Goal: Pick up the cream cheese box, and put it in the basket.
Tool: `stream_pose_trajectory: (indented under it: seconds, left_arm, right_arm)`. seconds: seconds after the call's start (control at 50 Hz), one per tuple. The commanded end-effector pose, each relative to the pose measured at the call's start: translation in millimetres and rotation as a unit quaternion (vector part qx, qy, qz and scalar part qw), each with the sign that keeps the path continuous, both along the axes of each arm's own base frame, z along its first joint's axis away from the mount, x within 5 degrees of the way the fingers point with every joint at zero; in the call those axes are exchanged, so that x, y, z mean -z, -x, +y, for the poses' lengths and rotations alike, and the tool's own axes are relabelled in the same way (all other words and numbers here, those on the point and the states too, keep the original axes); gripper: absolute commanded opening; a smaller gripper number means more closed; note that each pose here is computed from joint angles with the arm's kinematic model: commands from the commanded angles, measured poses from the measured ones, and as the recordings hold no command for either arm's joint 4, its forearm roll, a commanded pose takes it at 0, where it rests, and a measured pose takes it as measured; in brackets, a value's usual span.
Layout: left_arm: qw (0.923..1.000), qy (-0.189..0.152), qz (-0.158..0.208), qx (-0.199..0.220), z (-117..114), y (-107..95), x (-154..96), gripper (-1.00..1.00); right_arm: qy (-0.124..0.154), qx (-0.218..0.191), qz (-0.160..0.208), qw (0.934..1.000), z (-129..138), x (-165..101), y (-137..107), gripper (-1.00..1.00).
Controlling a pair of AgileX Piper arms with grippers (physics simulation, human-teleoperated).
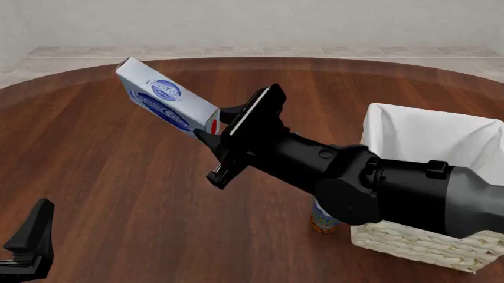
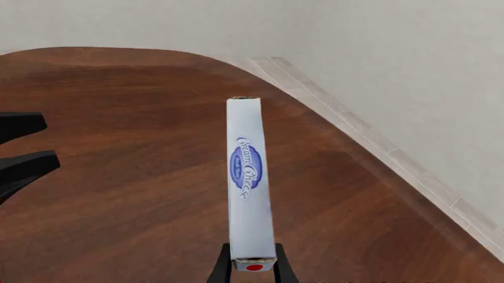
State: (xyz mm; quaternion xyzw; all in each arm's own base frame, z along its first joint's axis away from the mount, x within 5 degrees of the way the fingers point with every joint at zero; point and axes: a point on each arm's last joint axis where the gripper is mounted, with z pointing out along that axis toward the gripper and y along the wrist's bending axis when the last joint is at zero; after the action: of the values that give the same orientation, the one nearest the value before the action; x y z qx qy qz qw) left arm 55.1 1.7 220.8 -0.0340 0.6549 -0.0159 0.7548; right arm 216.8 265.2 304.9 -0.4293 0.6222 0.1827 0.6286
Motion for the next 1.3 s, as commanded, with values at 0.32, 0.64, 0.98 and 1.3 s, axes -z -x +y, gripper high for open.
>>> stream_pose_trajectory:
  seconds: [0.32, 0.64, 0.98, 1.3]
  left_arm:
    - [1.0, -0.003, 0.001, 0.001, 0, 0, 0, 1.0]
    - [1.0, -0.005, 0.0, 0.001, 0, 0, 0, 1.0]
    - [1.0, -0.006, 0.0, 0.001, 0, 0, 0, 1.0]
    - [1.0, -0.006, 0.0, 0.001, 0, 0, 0, 1.0]
  right_arm:
    - [-0.013, 0.02, -0.009, 0.9997, -20, -17, 0, -1.0]
    - [-0.016, 0.029, -0.012, 0.9994, -31, -21, 2, -1.0]
    - [-0.018, 0.039, -0.017, 0.9989, -42, -25, 3, -1.0]
    - [-0.015, 0.044, -0.02, 0.9987, -48, -27, 4, -1.0]
